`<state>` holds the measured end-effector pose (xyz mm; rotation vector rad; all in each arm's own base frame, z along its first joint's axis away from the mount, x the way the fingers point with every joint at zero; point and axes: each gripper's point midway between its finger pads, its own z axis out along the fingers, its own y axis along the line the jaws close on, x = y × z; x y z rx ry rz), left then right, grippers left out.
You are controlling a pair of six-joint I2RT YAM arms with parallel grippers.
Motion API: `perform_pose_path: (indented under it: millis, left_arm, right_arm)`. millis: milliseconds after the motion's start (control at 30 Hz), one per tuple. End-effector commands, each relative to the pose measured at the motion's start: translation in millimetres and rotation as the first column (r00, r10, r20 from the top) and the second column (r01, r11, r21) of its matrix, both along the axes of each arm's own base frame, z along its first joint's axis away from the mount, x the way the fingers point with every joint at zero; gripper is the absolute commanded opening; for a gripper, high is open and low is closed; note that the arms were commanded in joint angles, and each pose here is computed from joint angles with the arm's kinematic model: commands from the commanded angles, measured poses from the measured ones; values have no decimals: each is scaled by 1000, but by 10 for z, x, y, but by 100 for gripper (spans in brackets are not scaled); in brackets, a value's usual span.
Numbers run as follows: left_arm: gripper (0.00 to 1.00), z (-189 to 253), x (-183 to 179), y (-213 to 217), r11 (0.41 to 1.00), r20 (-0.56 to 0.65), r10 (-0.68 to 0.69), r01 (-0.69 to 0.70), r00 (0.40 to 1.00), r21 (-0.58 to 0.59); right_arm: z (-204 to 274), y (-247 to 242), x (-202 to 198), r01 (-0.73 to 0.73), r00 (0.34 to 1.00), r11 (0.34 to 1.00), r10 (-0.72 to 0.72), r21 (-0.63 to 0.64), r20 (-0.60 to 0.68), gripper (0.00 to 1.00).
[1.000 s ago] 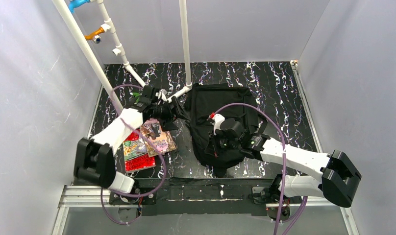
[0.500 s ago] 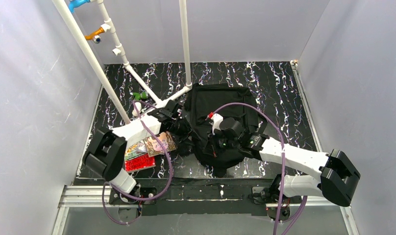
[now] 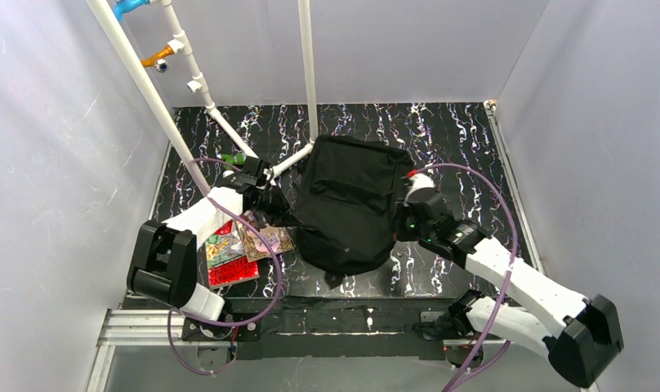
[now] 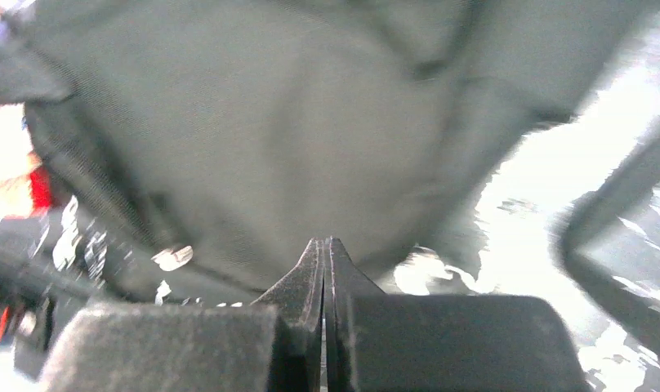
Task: Pack the student bag
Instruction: Unzip the student bag at the center of the board.
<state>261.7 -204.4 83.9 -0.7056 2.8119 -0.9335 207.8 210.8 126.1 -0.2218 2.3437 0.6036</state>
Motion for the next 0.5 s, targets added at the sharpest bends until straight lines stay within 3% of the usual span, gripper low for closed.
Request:
perform_pose_path:
  millis: [0, 167, 200, 267, 333, 400, 467]
  left_arm:
    - [0, -5, -136, 325, 987, 46, -108, 101, 993, 126]
    - [0, 151, -194, 206, 981, 113, -191, 187, 975, 48]
    - [4, 217, -196, 184, 978, 138, -209, 206, 968, 37]
    - [20, 328, -195, 186, 977, 177, -215, 211, 960, 39]
    - [53, 411, -206, 204, 978, 189, -208, 203, 960, 47]
    - [72, 455, -272, 240, 977, 178, -213, 204, 961, 65]
    - [80, 504, -329, 269, 978, 184, -206, 195, 961, 73]
  right_arm:
    - [-128, -671, 9, 227, 973, 966, -230, -125, -12, 1]
    - [165, -340, 98, 46, 995, 999, -44, -20, 89, 1]
    - [223, -264, 91, 2, 995, 1000, -2, 0, 99, 1]
    - [272, -45, 51, -111, 989, 992, 105, 59, 103, 1]
    - [255, 226, -118, -287, 958, 950, 283, 123, 55, 4]
    - [166, 434, -267, -407, 908, 894, 418, 186, -23, 29]
    - [105, 606, -355, -488, 858, 845, 510, 218, -59, 42]
